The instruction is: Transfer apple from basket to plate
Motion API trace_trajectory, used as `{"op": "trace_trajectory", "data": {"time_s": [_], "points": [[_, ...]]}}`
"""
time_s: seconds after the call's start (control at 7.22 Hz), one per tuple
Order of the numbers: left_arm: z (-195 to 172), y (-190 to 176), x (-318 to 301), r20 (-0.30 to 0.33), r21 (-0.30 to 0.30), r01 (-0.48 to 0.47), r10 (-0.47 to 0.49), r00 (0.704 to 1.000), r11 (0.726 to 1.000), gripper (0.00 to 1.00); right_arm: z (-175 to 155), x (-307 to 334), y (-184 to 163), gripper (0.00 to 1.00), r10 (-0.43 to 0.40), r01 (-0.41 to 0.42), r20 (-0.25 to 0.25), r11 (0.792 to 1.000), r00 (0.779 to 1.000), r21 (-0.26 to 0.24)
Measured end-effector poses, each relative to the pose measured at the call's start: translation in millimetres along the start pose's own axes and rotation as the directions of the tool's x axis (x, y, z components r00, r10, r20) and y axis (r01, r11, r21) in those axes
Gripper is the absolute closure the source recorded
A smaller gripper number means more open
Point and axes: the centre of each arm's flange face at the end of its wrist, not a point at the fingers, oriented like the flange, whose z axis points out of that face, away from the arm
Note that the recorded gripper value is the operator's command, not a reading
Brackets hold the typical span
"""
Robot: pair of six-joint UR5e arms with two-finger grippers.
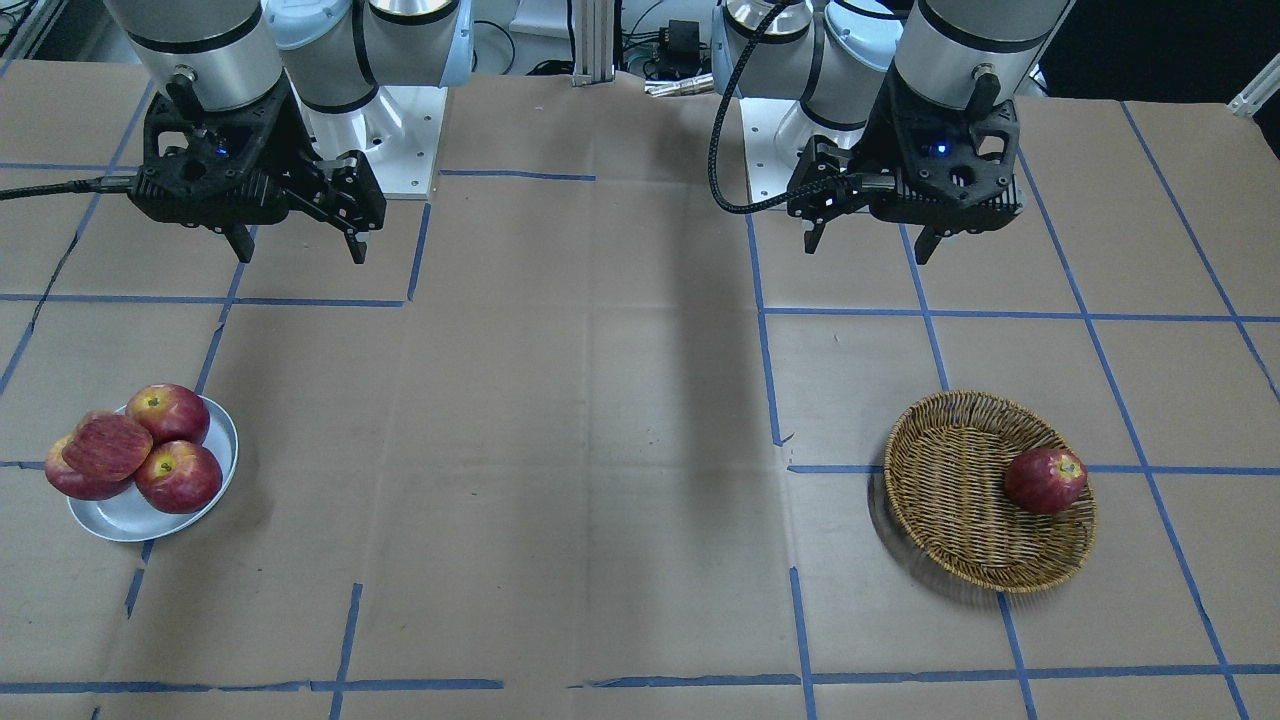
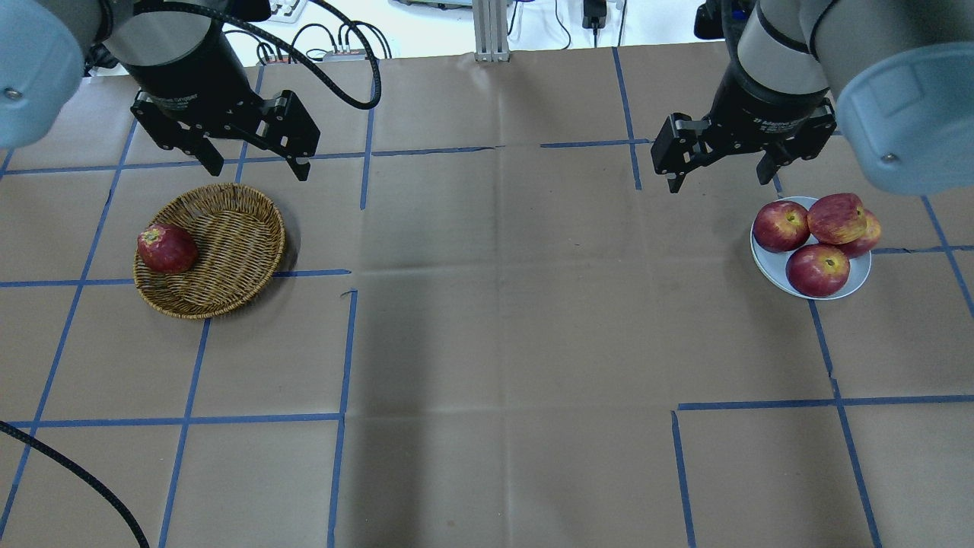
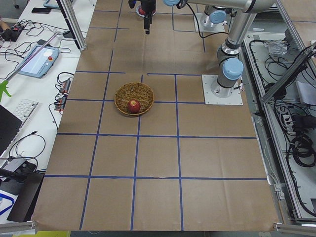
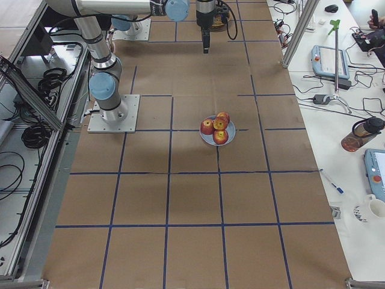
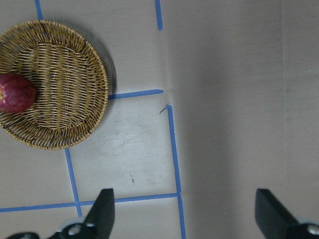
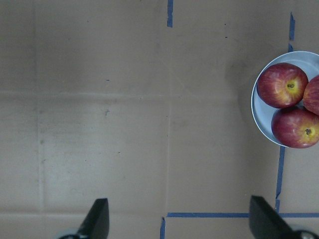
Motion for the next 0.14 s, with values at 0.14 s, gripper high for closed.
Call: {"op": "trace_trajectory", "data": {"time_s": [0.14], "points": [[0.1, -0.1, 0.0, 0.0, 0.0, 0.0, 0.0, 1.0, 1.0, 0.01, -0.2, -0.1, 0.0, 0.0, 0.0, 0.0, 0.001, 1.0, 1.0, 0.001]]}}
